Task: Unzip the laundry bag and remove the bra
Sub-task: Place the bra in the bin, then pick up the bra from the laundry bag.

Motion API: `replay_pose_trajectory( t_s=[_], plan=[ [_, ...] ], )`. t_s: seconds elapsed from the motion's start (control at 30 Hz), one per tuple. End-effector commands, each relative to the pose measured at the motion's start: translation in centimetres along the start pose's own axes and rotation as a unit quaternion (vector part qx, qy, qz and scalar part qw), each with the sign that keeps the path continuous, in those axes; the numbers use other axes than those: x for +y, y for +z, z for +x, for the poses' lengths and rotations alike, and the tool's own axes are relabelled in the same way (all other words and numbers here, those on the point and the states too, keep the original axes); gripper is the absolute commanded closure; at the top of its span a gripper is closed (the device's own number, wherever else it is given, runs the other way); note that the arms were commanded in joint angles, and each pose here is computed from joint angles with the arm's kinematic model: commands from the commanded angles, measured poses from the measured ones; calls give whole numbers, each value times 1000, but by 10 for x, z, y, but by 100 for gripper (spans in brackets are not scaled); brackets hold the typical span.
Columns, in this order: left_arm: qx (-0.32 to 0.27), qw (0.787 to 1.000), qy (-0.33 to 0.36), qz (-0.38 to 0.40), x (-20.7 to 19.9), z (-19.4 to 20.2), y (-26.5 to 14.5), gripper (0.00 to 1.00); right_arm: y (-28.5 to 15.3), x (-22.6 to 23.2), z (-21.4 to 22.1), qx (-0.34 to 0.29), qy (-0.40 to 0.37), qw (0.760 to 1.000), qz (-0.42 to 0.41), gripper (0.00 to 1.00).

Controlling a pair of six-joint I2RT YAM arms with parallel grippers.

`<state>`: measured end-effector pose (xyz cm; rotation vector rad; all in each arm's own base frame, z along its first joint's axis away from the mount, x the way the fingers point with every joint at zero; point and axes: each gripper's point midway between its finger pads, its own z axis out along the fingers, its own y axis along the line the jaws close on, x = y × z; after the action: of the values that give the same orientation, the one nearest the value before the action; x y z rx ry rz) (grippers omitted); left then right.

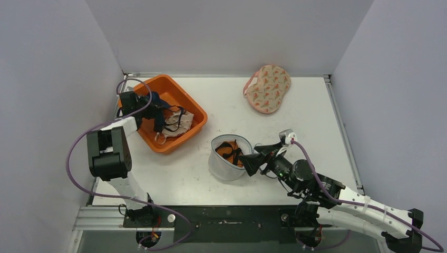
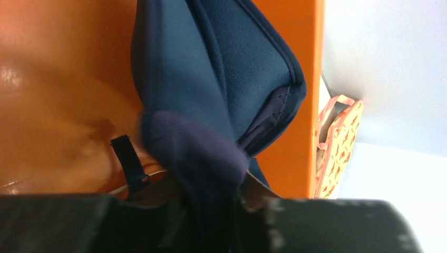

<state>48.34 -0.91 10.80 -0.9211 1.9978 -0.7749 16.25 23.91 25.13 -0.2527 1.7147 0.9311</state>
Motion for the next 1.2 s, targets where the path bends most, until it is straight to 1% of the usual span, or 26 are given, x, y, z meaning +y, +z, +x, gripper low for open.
replay_pose_trajectory(
  t_s=[0.0,0.07,0.1,0.23,0.4,0.47,0.57,0.63,0.7,0.77,0.87,0.93,1.03,1.1,1.17],
  plan=[
    [-19,1000,-8,1,-2,-17,1,70,-3,-1,-11,-14,-7,1000,8,8],
    [-28,1000,-3,-6,-3,-22,-5,50,-5,-1,-13,-17,-7,1000,9,8],
    [-33,999,2,-11,-4,-25,-8,44,-6,-1,-14,-17,-6,1000,8,8],
    [-66,996,29,-44,-10,-43,-30,29,-8,0,-18,-21,-5,1000,8,8],
    [-107,988,44,-102,-13,-56,-78,10,-7,-1,-21,-18,-16,1000,16,8],
    [-130,984,48,-109,-19,-61,-100,5,-5,-4,-21,-14,-21,999,26,8],
    [-146,983,59,-90,-37,-56,-132,4,-3,-7,-22,-12,-25,999,41,8],
    [-156,982,83,-70,-56,-43,-152,3,-1,-12,-21,-9,-23,998,59,8],
    [-147,981,122,-37,-83,-16,-169,3,3,-21,-17,0,-23,996,89,8],
    [-120,979,163,5,-112,28,-182,3,7,-32,-10,12,-24,992,127,7],
    [-52,975,206,71,-142,100,-197,4,8,-54,2,25,-20,981,193,4],
    [3,968,232,95,-147,150,-202,5,6,-68,10,30,-14,973,228,3],
    [72,956,264,111,-142,213,-207,6,6,-76,23,38,3,969,246,2],
    [108,947,282,112,-133,243,-209,6,7,-79,33,48,12,966,253,2],
    [132,942,286,119,-124,262,-211,6,8,-81,42,56,19,964,258,4]
  ],
)
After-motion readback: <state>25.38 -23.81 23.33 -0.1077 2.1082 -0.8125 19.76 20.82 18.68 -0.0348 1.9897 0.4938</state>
